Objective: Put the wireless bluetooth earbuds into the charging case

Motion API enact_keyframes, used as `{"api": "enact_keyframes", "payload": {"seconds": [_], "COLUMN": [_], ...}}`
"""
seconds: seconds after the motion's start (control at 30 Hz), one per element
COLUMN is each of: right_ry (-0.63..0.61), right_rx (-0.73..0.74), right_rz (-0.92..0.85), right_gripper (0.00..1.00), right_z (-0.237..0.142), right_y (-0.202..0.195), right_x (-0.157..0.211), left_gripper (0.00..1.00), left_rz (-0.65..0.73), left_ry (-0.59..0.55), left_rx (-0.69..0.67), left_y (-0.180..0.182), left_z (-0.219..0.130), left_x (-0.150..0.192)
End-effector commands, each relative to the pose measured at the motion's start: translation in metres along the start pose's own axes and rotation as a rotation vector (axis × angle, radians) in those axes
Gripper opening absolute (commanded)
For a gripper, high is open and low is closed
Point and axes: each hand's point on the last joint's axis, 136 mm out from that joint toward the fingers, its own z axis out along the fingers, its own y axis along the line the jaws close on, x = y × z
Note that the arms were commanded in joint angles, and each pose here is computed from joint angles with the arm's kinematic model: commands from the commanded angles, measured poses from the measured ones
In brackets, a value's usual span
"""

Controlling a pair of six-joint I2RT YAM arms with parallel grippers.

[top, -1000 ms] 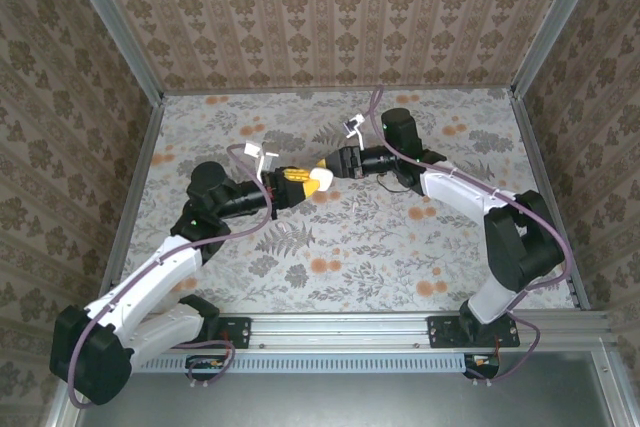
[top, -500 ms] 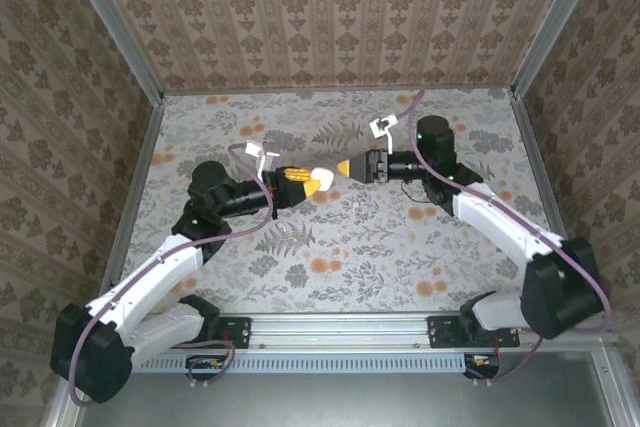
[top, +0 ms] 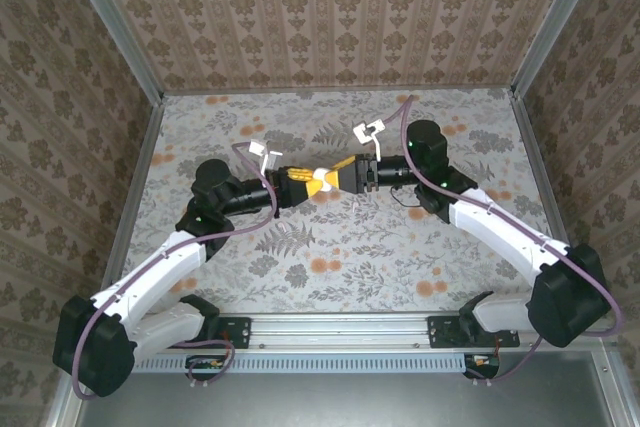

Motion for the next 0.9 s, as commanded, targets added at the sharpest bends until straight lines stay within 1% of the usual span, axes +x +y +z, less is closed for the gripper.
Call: {"api": "enact_keyframes", "payload": {"seconds": [0.0, 0.27, 0.47, 0.53, 0.73, 0.8, 0.87], "right_ry": [-0.008, 0.002, -0.005, -0.007, -0.021, -0.025, -0.028], "right_rx": [-0.048, -0.061, -0.028, -0.022, 0.010, 0.017, 0.017], "right_rz": [-0.048, -0.053, -0.092, -0.108, -0.147, -0.150, -0.152], "right_gripper": [0.47, 0.21, 0.12, 0.12, 0.09, 0.09, 0.08], "right_z": [0.002, 0.005, 0.001, 0.000, -0.005, -0.007, -0.008], "right_y": [0.016, 0.016, 0.016, 0.018, 0.020, 0.019, 0.020], "right_x": [-0.014, -0.014, -0.013, -0.014, -0.018, -0.019, -0.020], "left_gripper": [0.00, 0.00, 0.01, 0.08, 0.40, 0.47, 0.49], "left_rz": [0.049, 0.041, 0.038, 0.030, 0.002, 0.000, -0.001], "left_ry": [-0.035, -0.023, -0.017, -0.018, -0.033, -0.035, -0.032], "left_rx": [0.058, 0.057, 0.037, 0.028, -0.018, -0.021, -0.020], "left_y": [-0.017, -0.016, -0.012, -0.010, -0.002, -0.001, -0.002], "left_z": [-0.001, 0.000, 0.001, 0.001, -0.001, -0.002, -0.002], "left_x": [-0.019, -0.016, -0.016, -0.016, -0.017, -0.017, -0.015]}}
